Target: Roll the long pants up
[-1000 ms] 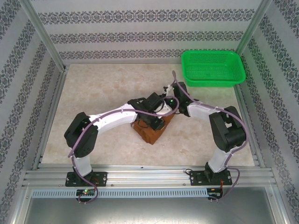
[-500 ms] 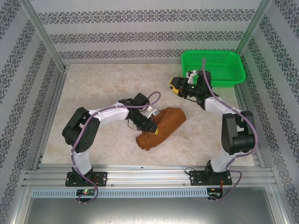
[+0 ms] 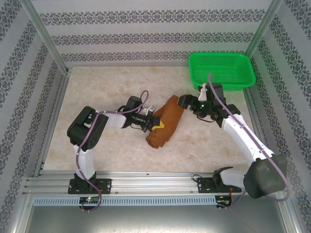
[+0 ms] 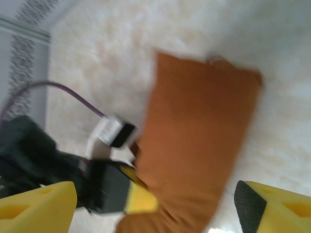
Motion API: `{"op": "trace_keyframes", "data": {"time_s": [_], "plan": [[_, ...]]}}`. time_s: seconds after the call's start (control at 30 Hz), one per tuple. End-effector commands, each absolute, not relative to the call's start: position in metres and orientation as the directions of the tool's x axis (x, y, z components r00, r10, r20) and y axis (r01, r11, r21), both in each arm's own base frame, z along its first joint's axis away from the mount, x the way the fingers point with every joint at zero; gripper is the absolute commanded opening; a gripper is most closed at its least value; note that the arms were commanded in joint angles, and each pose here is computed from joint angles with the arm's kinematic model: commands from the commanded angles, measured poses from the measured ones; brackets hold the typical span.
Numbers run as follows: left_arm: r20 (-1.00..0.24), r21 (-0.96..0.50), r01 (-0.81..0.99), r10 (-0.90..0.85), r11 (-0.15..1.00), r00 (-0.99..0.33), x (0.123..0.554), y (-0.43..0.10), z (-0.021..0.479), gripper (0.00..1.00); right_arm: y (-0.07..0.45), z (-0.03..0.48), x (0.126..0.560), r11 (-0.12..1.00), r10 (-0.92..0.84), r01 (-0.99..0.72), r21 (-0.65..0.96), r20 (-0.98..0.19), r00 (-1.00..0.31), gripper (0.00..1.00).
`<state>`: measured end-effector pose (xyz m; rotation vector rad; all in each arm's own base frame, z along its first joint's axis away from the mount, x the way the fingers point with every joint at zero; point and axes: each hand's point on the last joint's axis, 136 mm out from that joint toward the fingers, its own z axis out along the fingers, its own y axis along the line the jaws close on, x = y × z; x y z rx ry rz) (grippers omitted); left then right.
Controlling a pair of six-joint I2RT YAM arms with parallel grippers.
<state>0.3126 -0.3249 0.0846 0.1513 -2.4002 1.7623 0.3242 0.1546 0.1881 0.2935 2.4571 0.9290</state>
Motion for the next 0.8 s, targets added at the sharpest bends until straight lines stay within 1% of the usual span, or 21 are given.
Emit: {"op": "trace_keyframes", "data": {"time_s": [0.0, 0.07, 0.1, 0.23, 0.33, 0.37, 0.5, 0.53, 0.63, 0.67, 0.7, 0.77], "plan": [[0.396, -0.891, -0.427, -0.197, 0.152, -0.897, 0.349, -0.317, 0.067, 0.0, 0.158, 0.127, 0.307, 0.778, 0.319, 0.111, 0.618, -0.236, -0.918, 0.86], [0.441, -0.885, -0.46, -0.195, 0.067, -0.876, 0.357, -0.322, 0.069, 0.0, 0.171, 0.112, 0.315, 0.774, 0.296, 0.101, 0.625, -0.217, -0.93, 0.86], [0.458, -0.878, -0.477, -0.209, 0.048, -0.864, 0.359, -0.322, 0.064, 0.0, 0.177, 0.105, 0.322, 0.776, 0.285, 0.097, 0.624, -0.21, -0.935, 0.86], [0.483, -0.86, -0.506, -0.214, 0.064, -0.849, 0.352, -0.322, 0.046, 0.0, 0.206, 0.084, 0.346, 0.765, 0.229, 0.068, 0.641, -0.172, -0.958, 0.87], [0.491, -0.86, -0.509, -0.215, 0.032, -0.844, 0.35, -0.319, 0.046, 0.0, 0.228, 0.071, 0.36, 0.741, 0.2, 0.05, 0.67, -0.15, -0.968, 0.87], [0.492, -0.861, -0.508, -0.209, 0.027, -0.845, 0.349, -0.319, 0.046, 0.0, 0.234, 0.065, 0.363, 0.736, 0.193, 0.052, 0.675, -0.136, -0.972, 0.89], [0.503, -0.857, -0.515, -0.208, 0.004, -0.839, 0.345, -0.317, 0.044, 0.0, 0.263, 0.056, 0.379, 0.704, 0.172, 0.019, 0.71, -0.145, -0.974, 0.9], [0.51, -0.853, -0.522, -0.208, 0.002, -0.835, 0.345, -0.317, 0.041, 0.0, 0.269, 0.056, 0.382, 0.691, 0.173, 0.014, 0.723, -0.147, -0.974, 0.92], [0.525, -0.843, -0.538, -0.214, 0.002, -0.823, 0.34, -0.314, 0.028, 0.0, 0.282, 0.067, 0.392, 0.641, 0.192, -0.013, 0.767, -0.176, -0.965, 0.92], [0.527, -0.84, -0.542, -0.225, 0.007, -0.819, 0.338, -0.312, 0.022, 0.0, 0.285, 0.076, 0.395, 0.625, 0.203, -0.035, 0.78, -0.205, -0.957, 0.93], [0.524, -0.842, -0.54, -0.212, 0.02, -0.825, 0.335, -0.312, 0.02, 0.0, 0.288, 0.084, 0.396, 0.62, 0.193, -0.061, 0.782, -0.227, -0.955, 0.93], [0.53, -0.835, -0.549, -0.226, 0.028, -0.818, 0.331, -0.308, 0.012, 0.0, 0.295, 0.089, 0.396, 0.628, 0.15, -0.083, 0.774, -0.226, -0.963, 0.93]]}}
